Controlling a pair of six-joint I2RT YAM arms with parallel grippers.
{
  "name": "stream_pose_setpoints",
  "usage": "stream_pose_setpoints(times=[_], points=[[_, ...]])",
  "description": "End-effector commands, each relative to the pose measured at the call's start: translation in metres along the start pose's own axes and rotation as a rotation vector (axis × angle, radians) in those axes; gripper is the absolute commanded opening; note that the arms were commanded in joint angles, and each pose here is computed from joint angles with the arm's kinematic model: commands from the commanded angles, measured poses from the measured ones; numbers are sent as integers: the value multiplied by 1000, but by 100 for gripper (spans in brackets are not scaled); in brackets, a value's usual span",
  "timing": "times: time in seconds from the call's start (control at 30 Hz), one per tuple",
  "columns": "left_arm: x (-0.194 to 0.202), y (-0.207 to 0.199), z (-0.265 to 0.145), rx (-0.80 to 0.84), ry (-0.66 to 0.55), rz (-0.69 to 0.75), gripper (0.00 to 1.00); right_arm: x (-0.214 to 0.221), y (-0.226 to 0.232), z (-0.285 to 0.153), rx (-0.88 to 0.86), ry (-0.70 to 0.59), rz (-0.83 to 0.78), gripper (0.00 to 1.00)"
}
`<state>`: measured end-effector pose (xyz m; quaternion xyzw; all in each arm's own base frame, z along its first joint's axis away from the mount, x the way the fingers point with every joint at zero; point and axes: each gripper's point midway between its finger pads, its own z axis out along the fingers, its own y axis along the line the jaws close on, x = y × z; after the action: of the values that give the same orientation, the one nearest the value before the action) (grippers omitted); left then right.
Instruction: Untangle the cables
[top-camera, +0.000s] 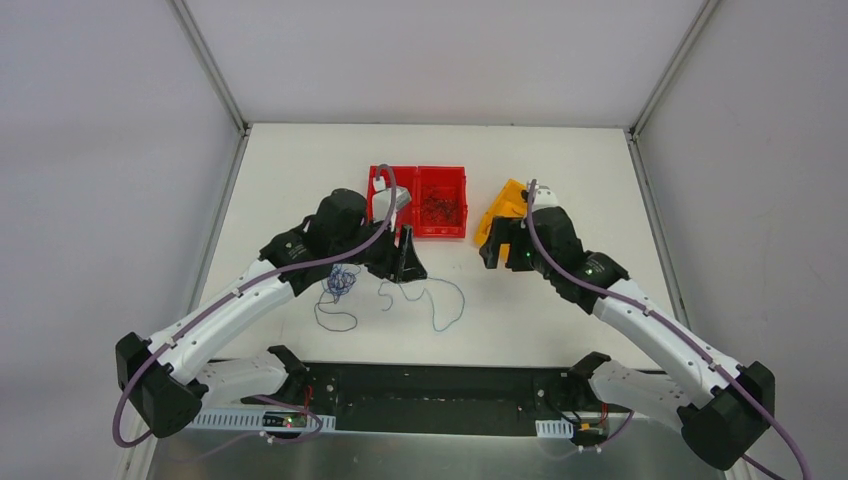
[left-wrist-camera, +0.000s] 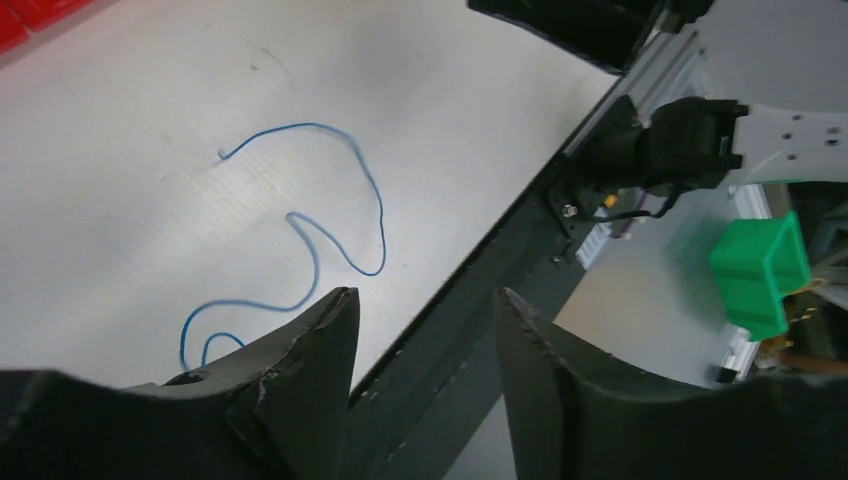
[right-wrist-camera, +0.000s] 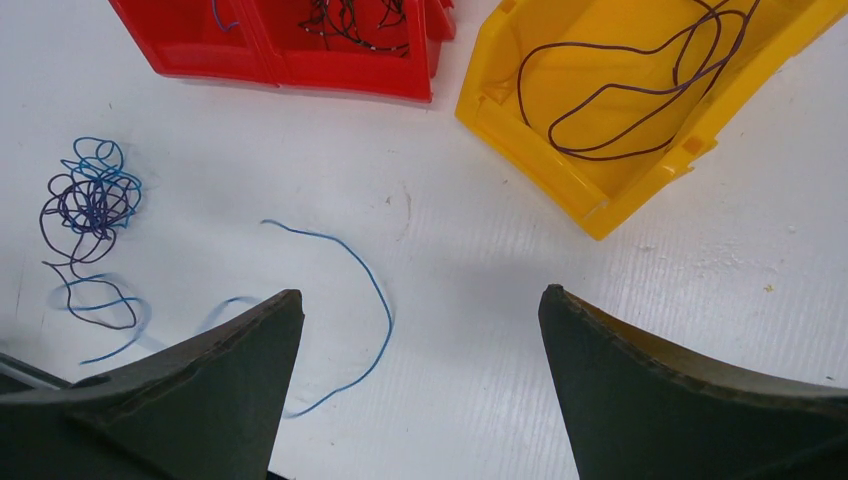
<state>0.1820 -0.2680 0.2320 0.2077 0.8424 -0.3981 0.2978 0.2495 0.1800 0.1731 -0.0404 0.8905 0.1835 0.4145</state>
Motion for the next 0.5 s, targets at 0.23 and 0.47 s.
stream_pose_setpoints(times=[0.23,0.47], points=[[-2,54,-2,-283,-94,-40,87,2,31,8,-137,43,35,94],[11,96,-17,-501,-88,-116,99,11,45,17,-178,103,11,95]])
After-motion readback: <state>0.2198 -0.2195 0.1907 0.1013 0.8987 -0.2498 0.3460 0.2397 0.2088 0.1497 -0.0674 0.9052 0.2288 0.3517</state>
